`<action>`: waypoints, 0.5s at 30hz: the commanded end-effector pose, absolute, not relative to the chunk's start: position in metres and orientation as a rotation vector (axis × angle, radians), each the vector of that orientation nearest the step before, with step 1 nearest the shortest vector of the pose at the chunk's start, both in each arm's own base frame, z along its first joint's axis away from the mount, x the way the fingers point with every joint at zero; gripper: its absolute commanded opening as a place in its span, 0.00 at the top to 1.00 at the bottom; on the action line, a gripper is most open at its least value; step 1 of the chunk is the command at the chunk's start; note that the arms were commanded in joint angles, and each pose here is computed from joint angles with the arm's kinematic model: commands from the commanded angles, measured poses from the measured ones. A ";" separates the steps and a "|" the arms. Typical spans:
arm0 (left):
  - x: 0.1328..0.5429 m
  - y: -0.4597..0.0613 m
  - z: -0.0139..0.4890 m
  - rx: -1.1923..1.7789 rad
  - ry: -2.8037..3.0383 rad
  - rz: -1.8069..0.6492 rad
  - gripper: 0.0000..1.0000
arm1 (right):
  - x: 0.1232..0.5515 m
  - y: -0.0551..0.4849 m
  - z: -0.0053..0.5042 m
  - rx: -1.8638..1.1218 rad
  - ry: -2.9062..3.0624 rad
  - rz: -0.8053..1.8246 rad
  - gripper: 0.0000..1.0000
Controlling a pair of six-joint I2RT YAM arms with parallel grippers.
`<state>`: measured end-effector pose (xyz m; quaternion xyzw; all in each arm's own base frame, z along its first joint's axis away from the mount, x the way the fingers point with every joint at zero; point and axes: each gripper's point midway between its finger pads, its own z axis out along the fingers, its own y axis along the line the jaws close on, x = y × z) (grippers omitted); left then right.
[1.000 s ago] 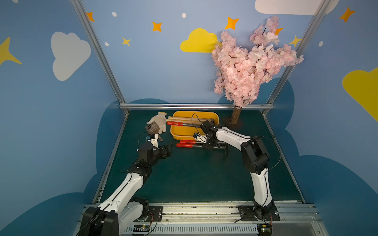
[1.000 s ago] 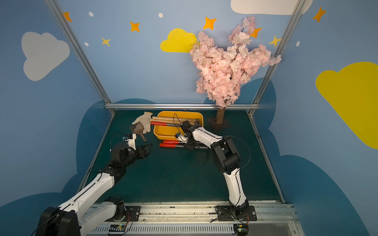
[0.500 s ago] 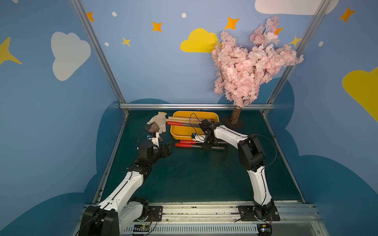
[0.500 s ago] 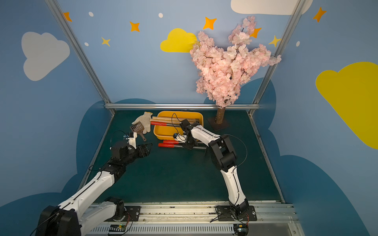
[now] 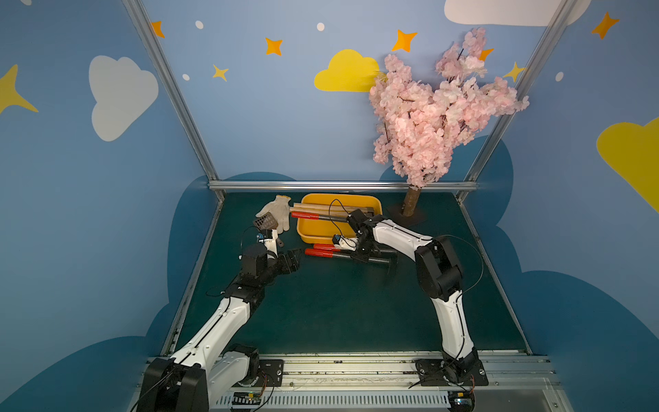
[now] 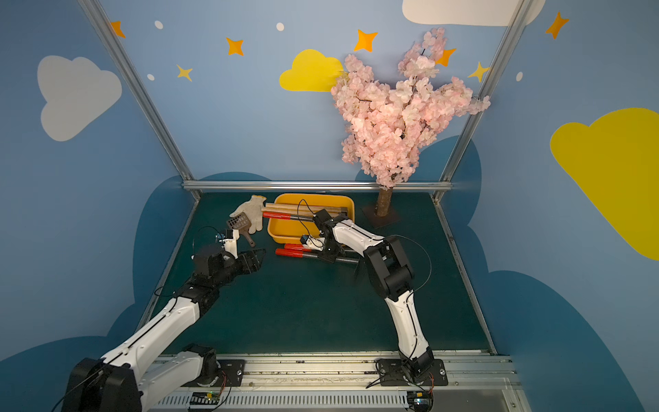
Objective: Put the small hoe into the storage box
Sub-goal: Pick up the hoe from the center of the board.
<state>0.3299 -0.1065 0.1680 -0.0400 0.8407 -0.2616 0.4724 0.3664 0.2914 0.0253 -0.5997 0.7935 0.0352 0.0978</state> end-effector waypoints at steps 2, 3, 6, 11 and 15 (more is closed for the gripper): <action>0.328 -0.106 0.175 -0.086 2.034 -0.646 0.20 | 0.329 0.289 0.031 -1.737 2.447 0.203 1.00; 0.327 -0.106 0.175 -0.086 2.034 -0.647 0.20 | 0.325 0.292 0.038 -1.736 2.428 0.212 1.00; 0.326 -0.106 0.173 -0.090 2.029 -0.653 0.20 | 0.315 0.296 0.054 -1.738 2.393 0.227 1.00; 0.325 -0.107 0.170 -0.093 2.030 -0.666 0.20 | 0.303 0.300 0.073 -1.746 2.358 0.232 1.00; 0.324 -0.108 0.171 -0.090 2.028 -0.675 0.20 | 0.295 0.305 0.090 -1.738 2.323 0.254 1.00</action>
